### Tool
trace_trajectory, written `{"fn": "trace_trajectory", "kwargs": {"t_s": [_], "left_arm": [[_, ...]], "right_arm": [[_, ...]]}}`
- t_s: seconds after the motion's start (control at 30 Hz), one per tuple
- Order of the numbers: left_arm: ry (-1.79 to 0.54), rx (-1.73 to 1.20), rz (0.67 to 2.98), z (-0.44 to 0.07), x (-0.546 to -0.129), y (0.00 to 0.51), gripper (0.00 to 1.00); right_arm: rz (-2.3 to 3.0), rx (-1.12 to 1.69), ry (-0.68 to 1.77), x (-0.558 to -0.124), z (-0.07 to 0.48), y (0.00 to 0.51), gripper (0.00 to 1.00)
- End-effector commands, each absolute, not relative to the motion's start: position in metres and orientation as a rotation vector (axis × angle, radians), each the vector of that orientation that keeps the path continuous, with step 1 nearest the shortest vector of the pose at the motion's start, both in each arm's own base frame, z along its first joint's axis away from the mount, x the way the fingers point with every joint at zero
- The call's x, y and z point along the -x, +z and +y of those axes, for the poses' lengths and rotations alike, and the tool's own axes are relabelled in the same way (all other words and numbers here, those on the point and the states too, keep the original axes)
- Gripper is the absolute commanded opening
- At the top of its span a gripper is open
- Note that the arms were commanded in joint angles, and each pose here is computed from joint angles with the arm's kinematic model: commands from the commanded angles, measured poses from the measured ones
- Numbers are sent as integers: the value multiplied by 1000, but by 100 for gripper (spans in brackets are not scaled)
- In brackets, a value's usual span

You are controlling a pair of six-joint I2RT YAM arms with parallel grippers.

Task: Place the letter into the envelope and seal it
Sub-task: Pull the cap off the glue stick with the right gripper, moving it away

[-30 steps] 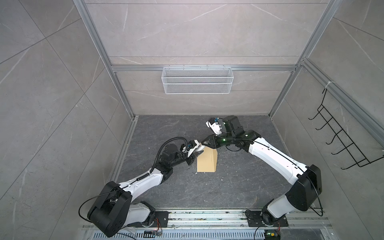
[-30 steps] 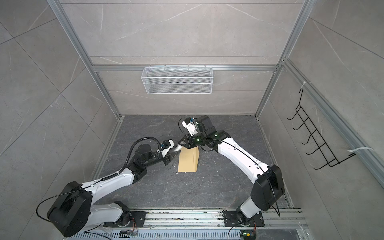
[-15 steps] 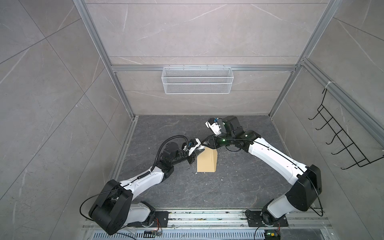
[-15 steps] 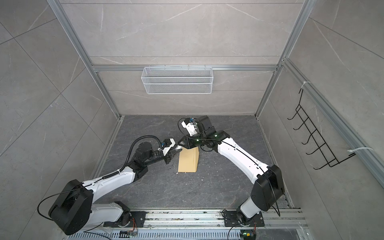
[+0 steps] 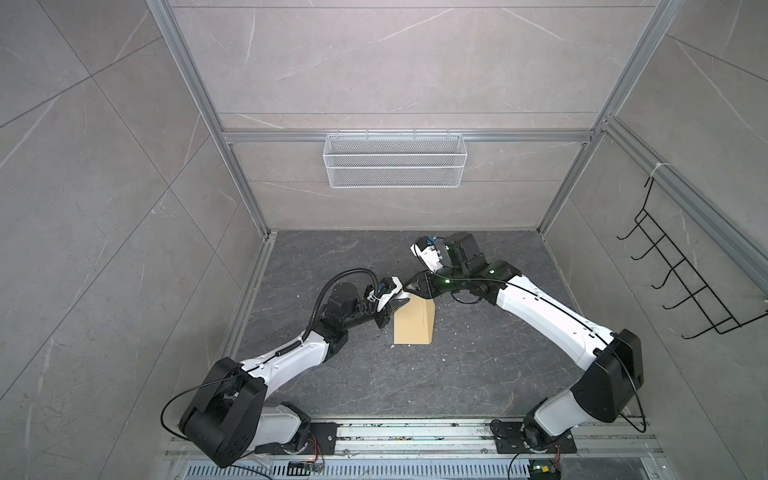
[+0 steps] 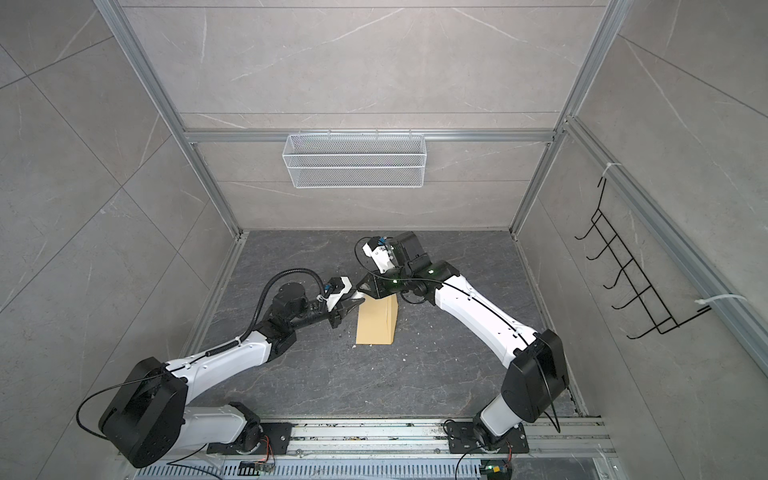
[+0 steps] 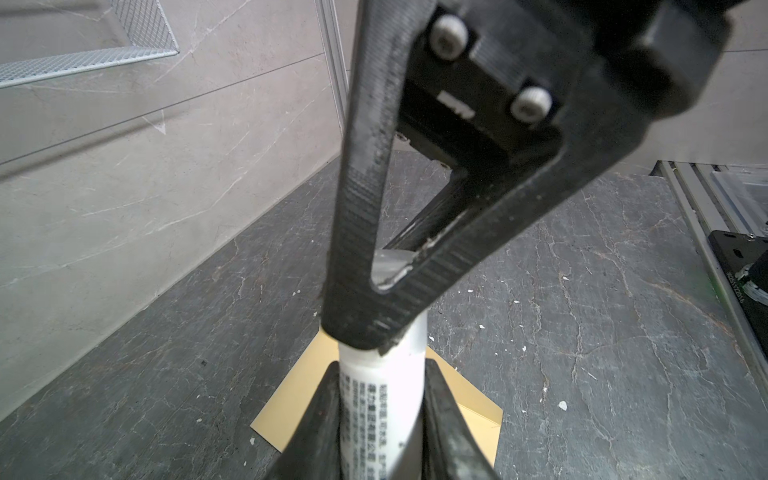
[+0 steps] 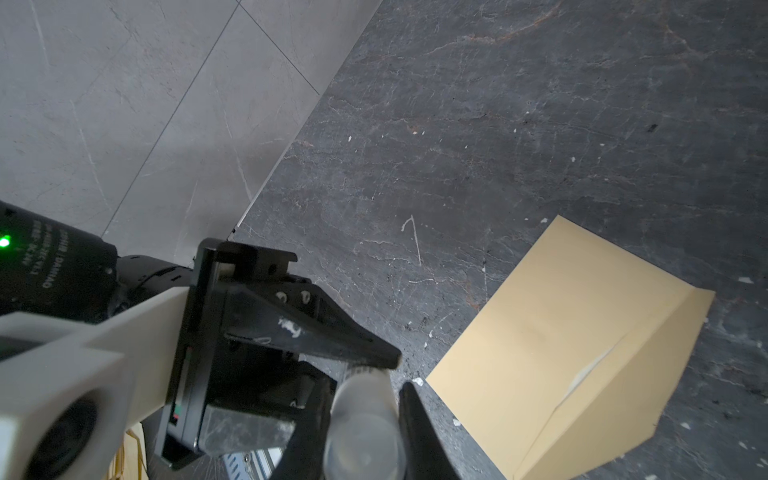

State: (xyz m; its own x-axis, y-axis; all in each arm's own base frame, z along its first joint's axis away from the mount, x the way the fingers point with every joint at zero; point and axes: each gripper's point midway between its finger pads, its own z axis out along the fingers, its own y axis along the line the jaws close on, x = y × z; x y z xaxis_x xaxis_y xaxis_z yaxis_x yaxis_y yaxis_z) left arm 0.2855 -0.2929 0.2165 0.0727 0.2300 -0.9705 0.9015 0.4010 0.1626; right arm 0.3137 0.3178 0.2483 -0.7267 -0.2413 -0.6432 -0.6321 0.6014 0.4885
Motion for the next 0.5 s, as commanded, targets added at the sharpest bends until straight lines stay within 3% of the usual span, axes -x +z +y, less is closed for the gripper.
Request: {"fn": "trace_trajectory", "kwargs": {"t_s": [0.0, 0.47], "left_arm": [[-699, -1115, 1401, -298, -284, 224, 0], [-725, -1124, 1427, -299, -281, 213, 0]], "right_arm": [[2237, 724, 882, -315, 306, 270, 0], [2194, 692, 847, -320, 281, 289, 0]]}}
